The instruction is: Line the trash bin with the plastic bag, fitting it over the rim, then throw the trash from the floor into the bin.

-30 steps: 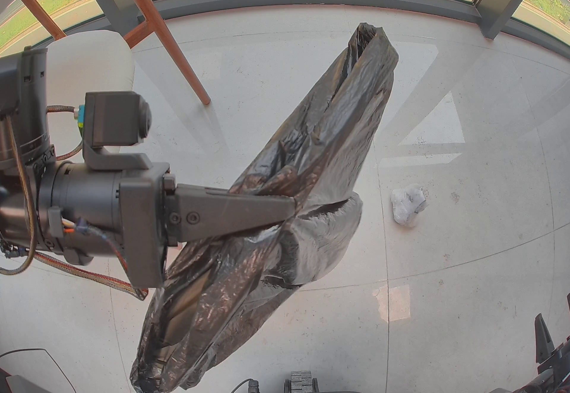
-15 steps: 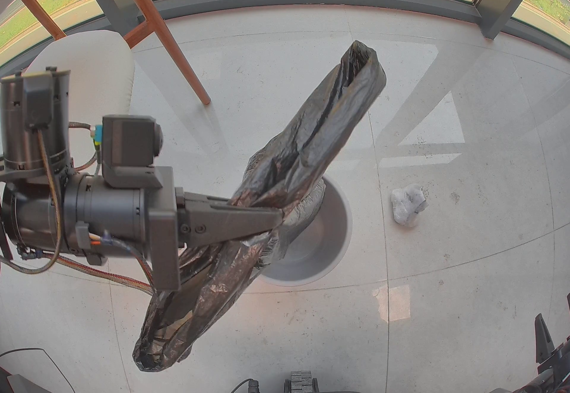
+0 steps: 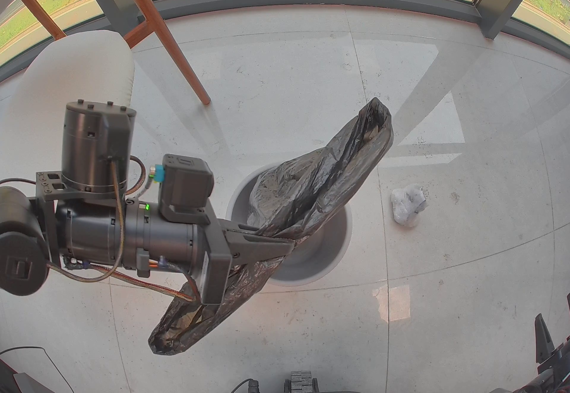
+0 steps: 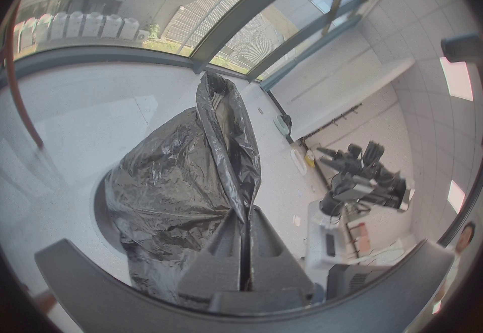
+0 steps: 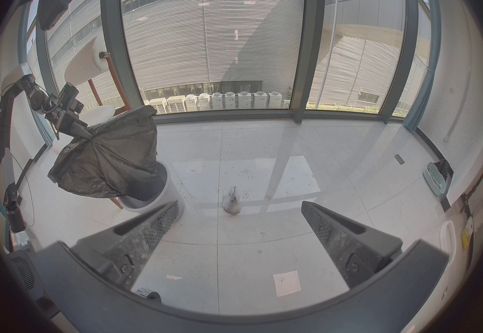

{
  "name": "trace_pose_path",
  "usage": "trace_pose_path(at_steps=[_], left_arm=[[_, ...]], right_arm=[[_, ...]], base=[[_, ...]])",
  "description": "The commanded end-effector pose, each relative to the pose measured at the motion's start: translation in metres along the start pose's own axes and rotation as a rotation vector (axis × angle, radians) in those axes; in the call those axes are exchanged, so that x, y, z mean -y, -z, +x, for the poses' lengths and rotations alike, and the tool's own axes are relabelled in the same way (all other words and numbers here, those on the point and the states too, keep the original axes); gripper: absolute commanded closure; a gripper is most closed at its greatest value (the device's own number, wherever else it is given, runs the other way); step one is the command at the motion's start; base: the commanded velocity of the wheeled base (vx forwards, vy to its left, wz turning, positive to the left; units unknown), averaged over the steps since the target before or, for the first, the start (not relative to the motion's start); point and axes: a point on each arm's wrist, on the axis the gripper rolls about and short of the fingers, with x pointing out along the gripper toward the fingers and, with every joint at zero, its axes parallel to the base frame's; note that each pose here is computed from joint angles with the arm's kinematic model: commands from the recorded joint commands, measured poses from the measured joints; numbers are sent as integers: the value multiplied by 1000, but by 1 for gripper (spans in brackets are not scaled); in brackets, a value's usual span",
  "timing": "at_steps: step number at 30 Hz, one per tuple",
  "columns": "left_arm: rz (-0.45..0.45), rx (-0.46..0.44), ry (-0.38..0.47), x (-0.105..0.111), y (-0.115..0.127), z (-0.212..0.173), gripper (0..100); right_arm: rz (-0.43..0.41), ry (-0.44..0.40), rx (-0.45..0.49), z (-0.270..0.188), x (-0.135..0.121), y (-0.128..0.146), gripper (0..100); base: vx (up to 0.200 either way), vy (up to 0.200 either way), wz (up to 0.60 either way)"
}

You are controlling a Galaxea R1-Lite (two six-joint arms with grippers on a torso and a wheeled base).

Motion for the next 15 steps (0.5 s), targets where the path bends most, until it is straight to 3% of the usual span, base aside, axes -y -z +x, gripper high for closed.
trace_pose_path(at_steps=[1, 6, 13, 15], left_arm=[[131, -53, -18, -14, 6, 22, 100], [326, -51, -40, -29, -3, 27, 100], [504, -160, 5, -34, -9, 31, 100], [592, -209, 34, -32, -13, 28, 100]], right_arm=[[1, 0, -1, 0, 0, 5, 0], [1, 0, -1, 0, 0, 5, 0], [2, 1, -1, 0, 0, 5, 0], [2, 1, -1, 0, 0, 5, 0]], base=[[0, 0, 0], [0, 0, 0], [0, 0, 0], [0, 0, 0]])
